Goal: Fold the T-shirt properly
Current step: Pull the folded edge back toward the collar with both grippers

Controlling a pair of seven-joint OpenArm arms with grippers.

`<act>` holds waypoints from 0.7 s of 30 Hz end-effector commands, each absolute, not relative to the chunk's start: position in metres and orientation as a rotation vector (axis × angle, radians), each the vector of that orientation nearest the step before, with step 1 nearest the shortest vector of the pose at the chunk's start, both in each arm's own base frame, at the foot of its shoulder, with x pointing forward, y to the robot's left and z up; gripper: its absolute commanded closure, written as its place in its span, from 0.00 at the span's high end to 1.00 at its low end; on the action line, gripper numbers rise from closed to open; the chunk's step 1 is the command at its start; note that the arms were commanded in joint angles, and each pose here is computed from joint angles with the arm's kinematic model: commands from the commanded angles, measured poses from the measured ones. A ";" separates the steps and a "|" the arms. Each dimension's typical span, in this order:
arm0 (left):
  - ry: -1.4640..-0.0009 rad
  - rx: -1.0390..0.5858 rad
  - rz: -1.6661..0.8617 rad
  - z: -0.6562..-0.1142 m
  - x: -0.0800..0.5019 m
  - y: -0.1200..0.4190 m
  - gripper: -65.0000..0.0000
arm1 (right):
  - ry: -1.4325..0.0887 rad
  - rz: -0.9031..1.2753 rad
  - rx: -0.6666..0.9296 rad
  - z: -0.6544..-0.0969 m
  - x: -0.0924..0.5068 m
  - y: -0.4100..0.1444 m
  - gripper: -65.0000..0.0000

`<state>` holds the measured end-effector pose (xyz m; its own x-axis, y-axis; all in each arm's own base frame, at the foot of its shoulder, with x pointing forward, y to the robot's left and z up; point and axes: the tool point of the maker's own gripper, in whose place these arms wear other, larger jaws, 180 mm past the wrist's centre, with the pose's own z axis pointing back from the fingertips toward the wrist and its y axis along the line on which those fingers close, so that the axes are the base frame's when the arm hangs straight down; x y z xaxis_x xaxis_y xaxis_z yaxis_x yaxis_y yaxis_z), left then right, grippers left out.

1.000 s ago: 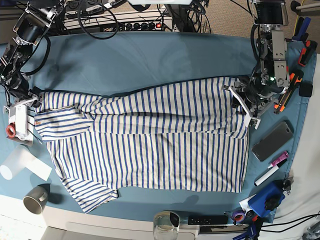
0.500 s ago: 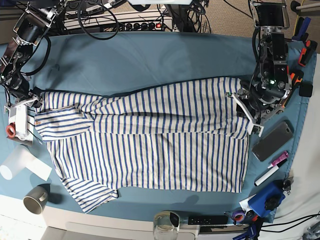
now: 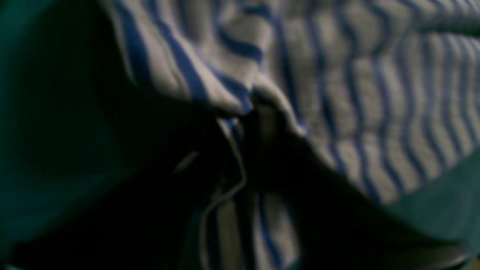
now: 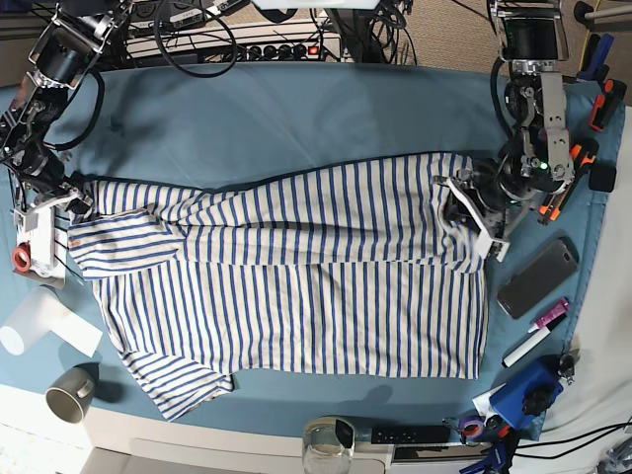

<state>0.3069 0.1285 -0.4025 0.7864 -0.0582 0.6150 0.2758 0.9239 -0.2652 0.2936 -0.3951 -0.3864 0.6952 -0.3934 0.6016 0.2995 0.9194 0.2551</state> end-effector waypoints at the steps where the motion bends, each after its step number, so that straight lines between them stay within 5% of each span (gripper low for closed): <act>1: -0.569 -0.355 -0.208 -0.413 0.293 0.126 0.00 | -0.673 -0.369 0.133 -0.386 0.291 -0.397 0.13; 3: -0.572 -0.350 -0.209 -0.412 0.294 0.128 0.00 | -0.668 -0.369 0.133 -0.386 0.290 -0.397 0.00; 11: -0.524 -0.324 -0.183 -0.414 0.287 0.141 0.00 | -0.666 -0.372 0.126 -0.383 0.288 -0.401 0.00; 21: -0.630 -0.420 -0.224 -0.389 0.295 0.137 0.00 | -0.668 -0.357 0.135 -0.382 0.287 -0.400 0.00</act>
